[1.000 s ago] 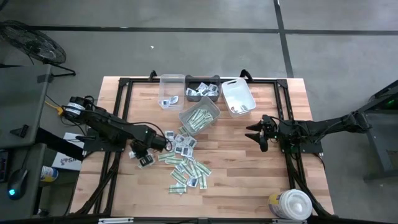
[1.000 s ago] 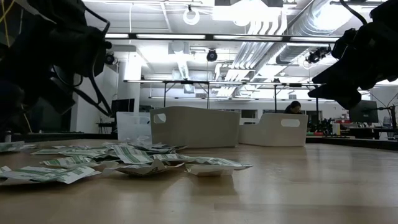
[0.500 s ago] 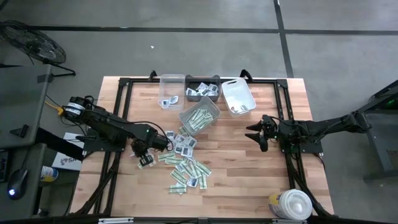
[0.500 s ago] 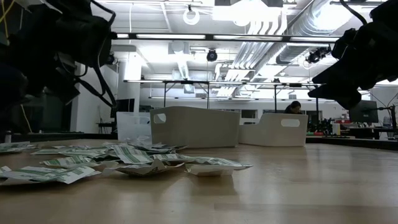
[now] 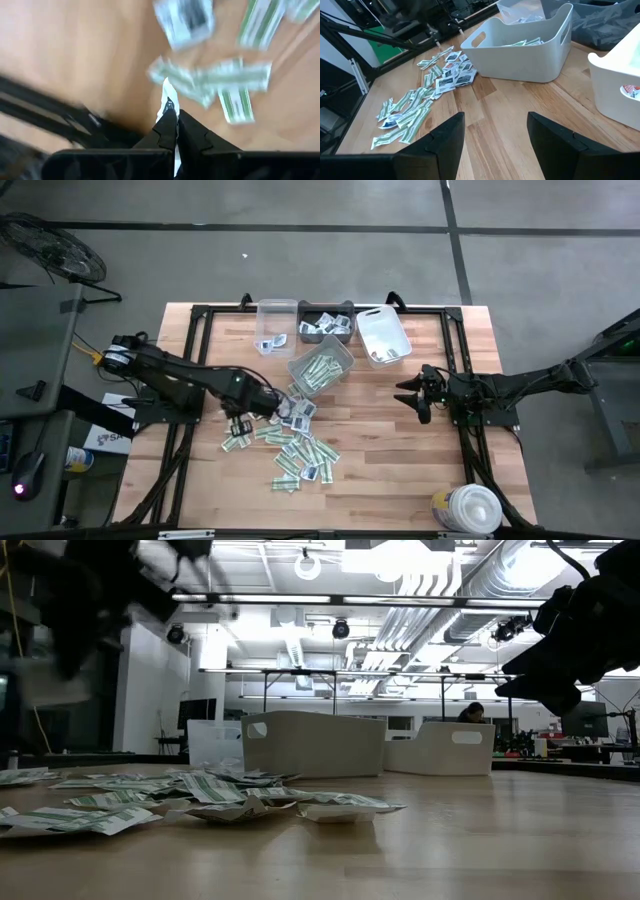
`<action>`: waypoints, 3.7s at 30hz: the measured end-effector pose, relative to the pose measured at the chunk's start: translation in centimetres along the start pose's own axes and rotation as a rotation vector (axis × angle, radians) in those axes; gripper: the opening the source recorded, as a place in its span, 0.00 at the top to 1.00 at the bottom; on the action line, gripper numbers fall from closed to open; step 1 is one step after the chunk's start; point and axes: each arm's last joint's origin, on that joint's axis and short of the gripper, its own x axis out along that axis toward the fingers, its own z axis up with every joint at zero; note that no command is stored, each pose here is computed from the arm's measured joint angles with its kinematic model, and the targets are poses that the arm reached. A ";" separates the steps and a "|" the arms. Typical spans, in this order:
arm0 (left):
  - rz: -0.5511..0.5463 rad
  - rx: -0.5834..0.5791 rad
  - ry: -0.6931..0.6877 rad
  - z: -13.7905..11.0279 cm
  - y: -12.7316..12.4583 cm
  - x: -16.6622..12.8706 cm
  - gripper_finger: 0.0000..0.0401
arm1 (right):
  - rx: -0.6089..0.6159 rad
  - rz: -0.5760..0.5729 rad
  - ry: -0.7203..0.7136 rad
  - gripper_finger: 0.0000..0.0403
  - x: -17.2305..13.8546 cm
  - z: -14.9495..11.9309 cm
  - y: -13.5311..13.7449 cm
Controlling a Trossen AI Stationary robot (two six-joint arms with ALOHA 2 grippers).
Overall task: Pick & Place First Aid Supplies
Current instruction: Put the towelette pack into the black bin
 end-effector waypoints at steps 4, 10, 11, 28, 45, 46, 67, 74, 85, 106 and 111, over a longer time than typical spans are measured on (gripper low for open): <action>0.165 0.147 -0.217 1.1 0.3 -2.6 0.99 | 0.000 0.000 0.000 0.48 0.0 0.0 0.0; 0.431 0.495 -0.456 3.5 0.7 -4.4 0.99 | 0.000 0.000 0.000 0.48 0.0 0.0 0.0; 0.471 0.566 -0.488 4.1 0.8 -4.6 0.99 | 0.000 0.000 0.000 0.48 0.0 0.0 0.0; 0.717 0.911 -0.811 13.5 12.6 -6.1 0.99 | 0.000 -0.001 0.000 0.48 0.0 0.0 0.0; 0.605 1.020 -0.871 18.2 20.5 0.4 0.99 | 0.000 0.000 -0.001 0.48 0.0 0.0 0.0; 0.588 1.024 -0.870 18.4 20.7 0.9 0.99 | 0.000 0.000 -0.001 0.48 0.0 0.0 0.0; 0.626 1.225 -0.802 20.0 21.0 3.9 0.99 | 0.000 0.000 0.000 0.48 0.0 0.0 0.0; 0.653 1.274 -0.789 20.0 21.0 3.9 0.99 | 0.000 0.000 0.000 0.48 0.0 0.0 0.0; 0.653 1.280 -0.787 19.9 21.0 3.9 0.99 | 0.000 0.000 0.000 0.48 0.0 0.0 0.0; 0.666 1.236 -0.761 20.0 21.2 3.9 0.75 | 0.000 0.000 0.000 0.48 0.0 0.0 0.0; 0.686 1.179 -0.747 19.6 21.3 3.2 0.72 | 0.000 0.000 0.000 0.48 0.0 0.0 0.0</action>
